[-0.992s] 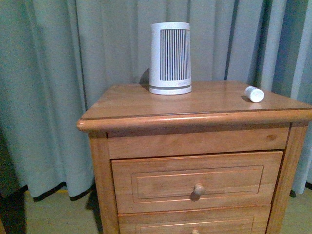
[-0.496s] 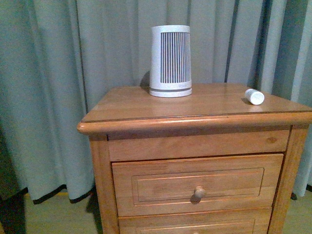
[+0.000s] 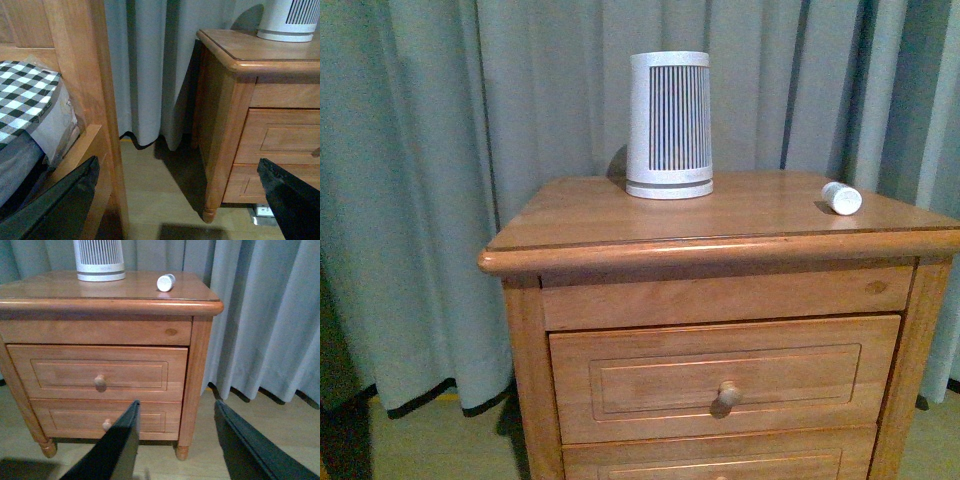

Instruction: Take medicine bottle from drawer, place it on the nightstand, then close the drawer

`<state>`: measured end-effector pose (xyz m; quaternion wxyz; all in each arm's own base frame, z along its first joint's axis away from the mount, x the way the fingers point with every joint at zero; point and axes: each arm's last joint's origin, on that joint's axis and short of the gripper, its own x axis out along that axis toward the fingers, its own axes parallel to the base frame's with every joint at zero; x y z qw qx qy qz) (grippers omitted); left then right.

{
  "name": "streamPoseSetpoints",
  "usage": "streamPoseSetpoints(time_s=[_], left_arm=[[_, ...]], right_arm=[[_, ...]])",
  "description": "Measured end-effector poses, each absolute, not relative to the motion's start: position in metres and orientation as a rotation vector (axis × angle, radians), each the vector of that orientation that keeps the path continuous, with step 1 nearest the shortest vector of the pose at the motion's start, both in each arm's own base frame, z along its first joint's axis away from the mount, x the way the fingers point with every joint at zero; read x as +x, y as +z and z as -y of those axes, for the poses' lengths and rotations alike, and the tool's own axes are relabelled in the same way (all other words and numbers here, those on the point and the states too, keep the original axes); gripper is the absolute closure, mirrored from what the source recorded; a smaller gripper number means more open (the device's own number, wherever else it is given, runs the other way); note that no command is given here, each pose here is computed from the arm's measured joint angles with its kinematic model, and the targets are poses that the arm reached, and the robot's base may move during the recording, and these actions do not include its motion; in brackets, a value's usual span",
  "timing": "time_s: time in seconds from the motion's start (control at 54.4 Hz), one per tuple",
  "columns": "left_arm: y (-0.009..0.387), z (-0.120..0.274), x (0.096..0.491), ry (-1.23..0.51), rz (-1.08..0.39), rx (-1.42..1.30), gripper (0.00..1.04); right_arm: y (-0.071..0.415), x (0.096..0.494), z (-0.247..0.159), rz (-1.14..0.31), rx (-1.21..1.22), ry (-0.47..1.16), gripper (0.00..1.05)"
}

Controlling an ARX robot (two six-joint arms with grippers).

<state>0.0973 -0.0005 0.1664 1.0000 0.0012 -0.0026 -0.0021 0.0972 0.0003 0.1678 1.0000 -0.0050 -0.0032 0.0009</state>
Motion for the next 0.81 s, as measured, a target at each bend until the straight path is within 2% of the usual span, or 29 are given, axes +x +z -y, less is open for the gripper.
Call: streamPoseSetpoints(time_s=[0.294, 0.808], left_arm=[[0.1664, 0.0005, 0.0973, -0.004, 0.005, 0.002, 0.07], [0.1664, 0.0005, 0.0973, -0.004, 0.005, 0.002, 0.07]], right_arm=[[0.1678, 0.0972, -0.0003, 0.006, -0.008, 0.002, 0.05], [0.1678, 0.0972, -0.0003, 0.006, -0.008, 0.002, 0.07]])
